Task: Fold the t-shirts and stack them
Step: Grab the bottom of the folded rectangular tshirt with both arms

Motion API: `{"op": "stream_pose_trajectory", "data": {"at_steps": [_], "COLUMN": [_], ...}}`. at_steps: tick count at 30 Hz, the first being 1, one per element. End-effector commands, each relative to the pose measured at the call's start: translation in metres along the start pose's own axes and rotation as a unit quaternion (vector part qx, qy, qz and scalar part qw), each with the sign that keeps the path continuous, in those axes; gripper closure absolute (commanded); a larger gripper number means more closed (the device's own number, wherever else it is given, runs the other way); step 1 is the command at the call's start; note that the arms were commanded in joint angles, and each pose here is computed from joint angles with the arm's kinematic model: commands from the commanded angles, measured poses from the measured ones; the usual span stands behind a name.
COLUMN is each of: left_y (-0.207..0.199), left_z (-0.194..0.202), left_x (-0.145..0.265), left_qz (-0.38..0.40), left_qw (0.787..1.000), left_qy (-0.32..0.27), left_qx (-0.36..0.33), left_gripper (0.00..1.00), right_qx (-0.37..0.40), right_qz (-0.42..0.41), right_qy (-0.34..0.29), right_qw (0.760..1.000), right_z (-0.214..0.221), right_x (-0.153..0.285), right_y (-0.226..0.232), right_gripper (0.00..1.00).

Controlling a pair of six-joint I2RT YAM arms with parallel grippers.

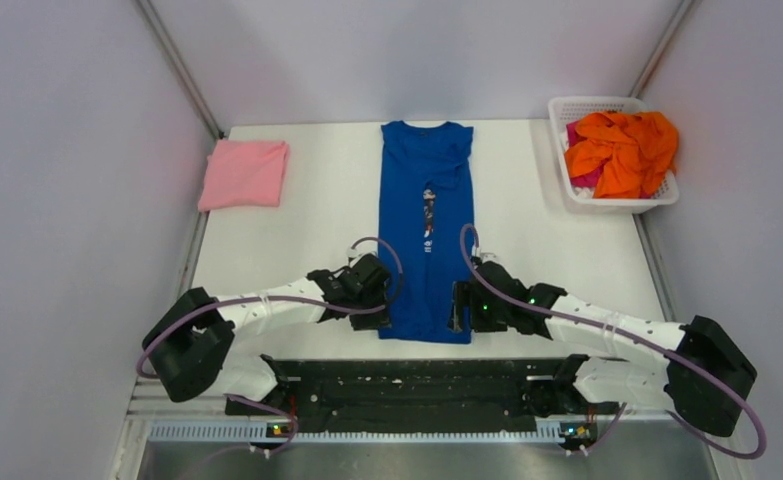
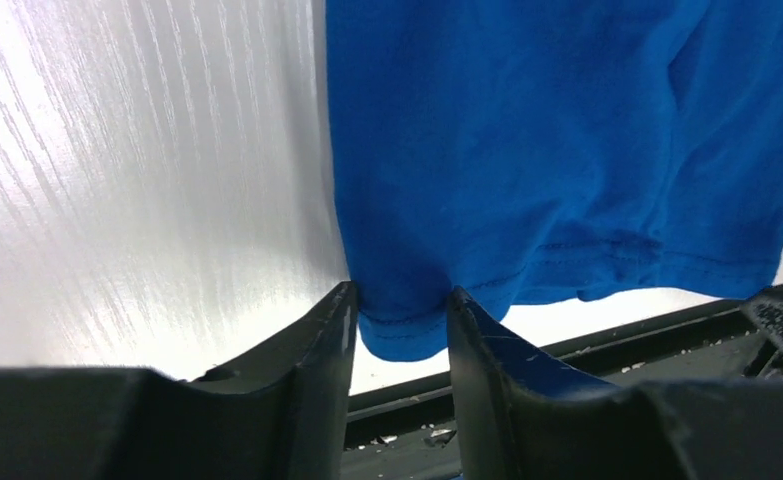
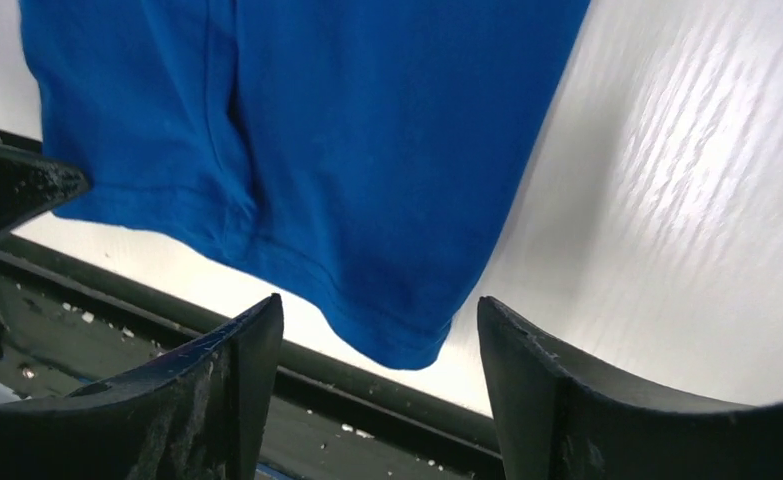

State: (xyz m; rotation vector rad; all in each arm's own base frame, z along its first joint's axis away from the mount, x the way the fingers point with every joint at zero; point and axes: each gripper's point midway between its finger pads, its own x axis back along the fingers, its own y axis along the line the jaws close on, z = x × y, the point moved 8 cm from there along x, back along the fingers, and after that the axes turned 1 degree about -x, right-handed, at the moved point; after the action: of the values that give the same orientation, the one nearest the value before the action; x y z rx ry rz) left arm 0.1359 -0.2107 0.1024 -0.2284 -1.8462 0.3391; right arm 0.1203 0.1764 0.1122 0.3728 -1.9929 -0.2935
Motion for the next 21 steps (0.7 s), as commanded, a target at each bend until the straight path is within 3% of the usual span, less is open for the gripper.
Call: {"op": "stream_pose_trajectory", "data": {"at_steps": [1,5,10,16,21], "left_y": [0.003,0.004,0.006,0.019,0.023], "left_z": [0.003,0.004,0.006,0.015,0.036], "left_x": [-0.009,-0.013,-0.017,-0.006,0.009], "left_qz": [0.001,-0.005,-0.012,-0.026,0.026], "left_qw": [1.000,1.000,1.000,0.999,0.998], "left_qy": [0.001,0.006,0.014,0.016,0.043], "left_qx": [0.019,0.015,0.023,0.028,0.027], "left_gripper": [0.59,0.71,1.00,1.00,1.00], "right_qx": [-0.022,-0.024,-0.036,-0.043,-0.046], "right_qz": [-0.016,0.001,0.011,0.030,-0.026], "right_qy": [0.032,0.044,0.056,0.062,0.064], "right_qw": [0.999,0.999,0.998,0.997,0.997], "right_z": [0.017,0.025,0.030,0.040,0.049], "right_x": [-0.006,-0.015,-0.019,-0.008,0.009], "right_y": [0.004,-0.002,-0.005,-0.016,-0.015], "right_gripper": [0.32,0.39,0.54,0.97,1.00]}}
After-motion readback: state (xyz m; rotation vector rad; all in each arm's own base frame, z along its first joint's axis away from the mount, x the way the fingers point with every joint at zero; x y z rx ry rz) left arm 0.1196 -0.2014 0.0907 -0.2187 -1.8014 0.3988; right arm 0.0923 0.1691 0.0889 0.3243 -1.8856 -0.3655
